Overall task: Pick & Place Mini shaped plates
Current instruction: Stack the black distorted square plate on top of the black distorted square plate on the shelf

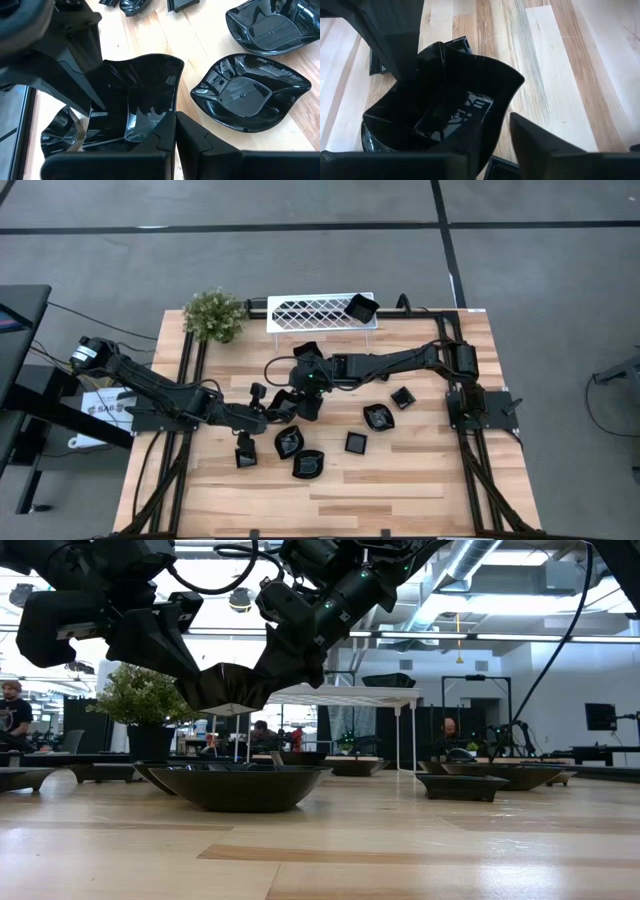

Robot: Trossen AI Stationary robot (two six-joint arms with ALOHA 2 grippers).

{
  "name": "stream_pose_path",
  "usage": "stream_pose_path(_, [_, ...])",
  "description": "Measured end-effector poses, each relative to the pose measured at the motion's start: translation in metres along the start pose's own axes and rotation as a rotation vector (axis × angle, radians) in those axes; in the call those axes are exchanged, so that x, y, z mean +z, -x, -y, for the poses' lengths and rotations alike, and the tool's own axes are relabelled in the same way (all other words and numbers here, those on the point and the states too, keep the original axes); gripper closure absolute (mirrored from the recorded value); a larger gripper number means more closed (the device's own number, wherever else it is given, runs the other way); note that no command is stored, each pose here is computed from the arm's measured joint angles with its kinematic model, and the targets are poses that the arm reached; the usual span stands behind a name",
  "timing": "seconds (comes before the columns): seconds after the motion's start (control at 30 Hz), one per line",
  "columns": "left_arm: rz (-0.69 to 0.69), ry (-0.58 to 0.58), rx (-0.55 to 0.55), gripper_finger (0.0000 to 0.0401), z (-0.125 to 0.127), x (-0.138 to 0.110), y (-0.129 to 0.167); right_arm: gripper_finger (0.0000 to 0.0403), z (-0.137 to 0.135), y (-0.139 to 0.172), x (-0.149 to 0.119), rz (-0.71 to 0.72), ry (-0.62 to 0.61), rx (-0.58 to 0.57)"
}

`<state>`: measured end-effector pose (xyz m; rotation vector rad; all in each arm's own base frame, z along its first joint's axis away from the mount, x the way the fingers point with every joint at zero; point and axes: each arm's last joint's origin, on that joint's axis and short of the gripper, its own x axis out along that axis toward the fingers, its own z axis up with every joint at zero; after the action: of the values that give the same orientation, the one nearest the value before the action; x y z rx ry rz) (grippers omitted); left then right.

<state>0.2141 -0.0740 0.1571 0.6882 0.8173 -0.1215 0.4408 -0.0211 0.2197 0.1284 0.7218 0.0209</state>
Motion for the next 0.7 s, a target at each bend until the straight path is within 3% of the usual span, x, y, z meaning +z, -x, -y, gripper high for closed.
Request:
stream_pose_path(0.17, [0.005,0.002,0.005,0.0389,-0.0002,0.0006,0.0000,0.0394,0.0003,-0.0001,0.0006,0.006,0.002,-0.001])
stream_pose_path(0.4, [0.012,0.009,0.009,0.0391,-0.0005,0.0013,0.0000,0.0399,0.0003,-0.0004,0.0008,0.010,0.002,0.000])
stream_pose_path(0.7, [0.083,0.102,0.045,0.0371,-0.0042,0.0089,0.0005,0.0401,0.0002,-0.0004,0.0002,0.004,0.006,0.000])
